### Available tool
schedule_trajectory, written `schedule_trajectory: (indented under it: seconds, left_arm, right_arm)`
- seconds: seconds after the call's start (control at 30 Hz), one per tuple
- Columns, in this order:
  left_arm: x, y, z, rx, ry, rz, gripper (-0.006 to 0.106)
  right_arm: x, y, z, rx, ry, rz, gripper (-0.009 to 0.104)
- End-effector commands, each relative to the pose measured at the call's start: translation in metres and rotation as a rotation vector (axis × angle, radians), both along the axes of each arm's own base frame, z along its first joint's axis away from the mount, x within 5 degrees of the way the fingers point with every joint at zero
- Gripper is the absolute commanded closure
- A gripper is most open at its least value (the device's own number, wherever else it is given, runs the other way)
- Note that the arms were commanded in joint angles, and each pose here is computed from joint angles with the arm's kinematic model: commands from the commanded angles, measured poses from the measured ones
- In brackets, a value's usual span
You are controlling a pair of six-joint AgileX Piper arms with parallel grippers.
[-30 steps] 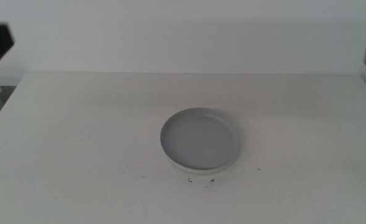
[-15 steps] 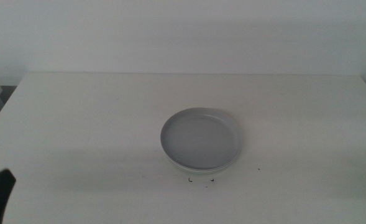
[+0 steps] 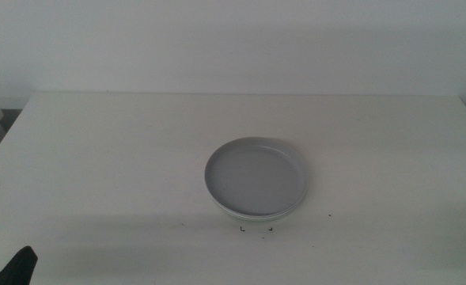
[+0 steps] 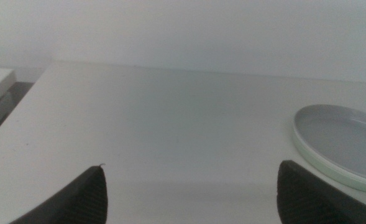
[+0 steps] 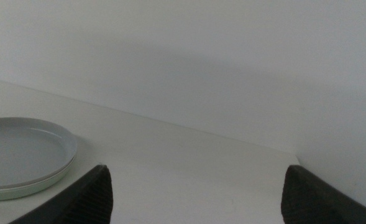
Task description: Stack the three bowls on top of each other.
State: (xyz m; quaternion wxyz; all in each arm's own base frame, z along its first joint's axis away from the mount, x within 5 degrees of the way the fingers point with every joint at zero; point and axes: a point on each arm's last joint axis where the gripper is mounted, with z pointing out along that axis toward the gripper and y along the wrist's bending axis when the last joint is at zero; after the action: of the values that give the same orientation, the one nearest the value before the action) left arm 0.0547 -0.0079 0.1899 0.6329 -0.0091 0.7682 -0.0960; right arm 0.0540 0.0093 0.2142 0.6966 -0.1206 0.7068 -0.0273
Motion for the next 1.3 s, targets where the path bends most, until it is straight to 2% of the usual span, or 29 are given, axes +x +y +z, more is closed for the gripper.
schedule_trajectory:
  seconds: [0.0,0.3,0.5,0.63,0.7,0.73,0.8,0.87,1.03,1.27]
  left_arm:
    - [0.0,0.001,0.0,-0.005,-0.007,0.017,0.007]
    - [0.001,0.002,0.008,0.008,-0.107,0.027,0.007]
    - [0.001,0.002,0.01,0.013,-0.127,0.027,0.007]
    - [0.001,0.002,0.01,0.013,-0.127,0.027,0.007]
    - [0.001,0.002,0.01,0.011,-0.129,0.027,0.007]
    - [0.001,0.002,0.01,0.011,-0.129,0.027,0.007]
    - [0.001,0.002,0.01,0.011,-0.129,0.027,0.007]
    - [0.001,0.002,0.01,0.011,-0.129,0.027,0.007]
    - [0.001,0.002,0.01,0.011,-0.129,0.027,0.007]
    - [0.001,0.002,0.01,0.011,-0.129,0.027,0.007]
  right_arm:
    - [0.0,-0.001,-0.001,-0.009,-0.01,-0.012,0.002]
    - [0.0,-0.001,-0.001,0.004,-0.009,-0.011,0.002]
    - [0.0,0.0,0.0,0.078,-0.004,-0.001,0.002]
    - [0.0,0.0,0.0,0.082,-0.004,-0.002,0.002]
    - [0.0,-0.002,0.002,0.044,-0.05,-0.028,0.002]
    - [0.001,-0.003,0.001,0.065,-0.054,-0.035,0.002]
    - [0.002,-0.005,-0.003,0.189,-0.067,-0.055,0.002]
    - [0.002,-0.006,0.002,0.236,-0.124,-0.062,0.002]
    - [0.002,-0.007,-0.009,0.212,-0.011,-0.078,0.002]
    - [0.002,-0.007,-0.009,0.194,-0.015,-0.079,0.002]
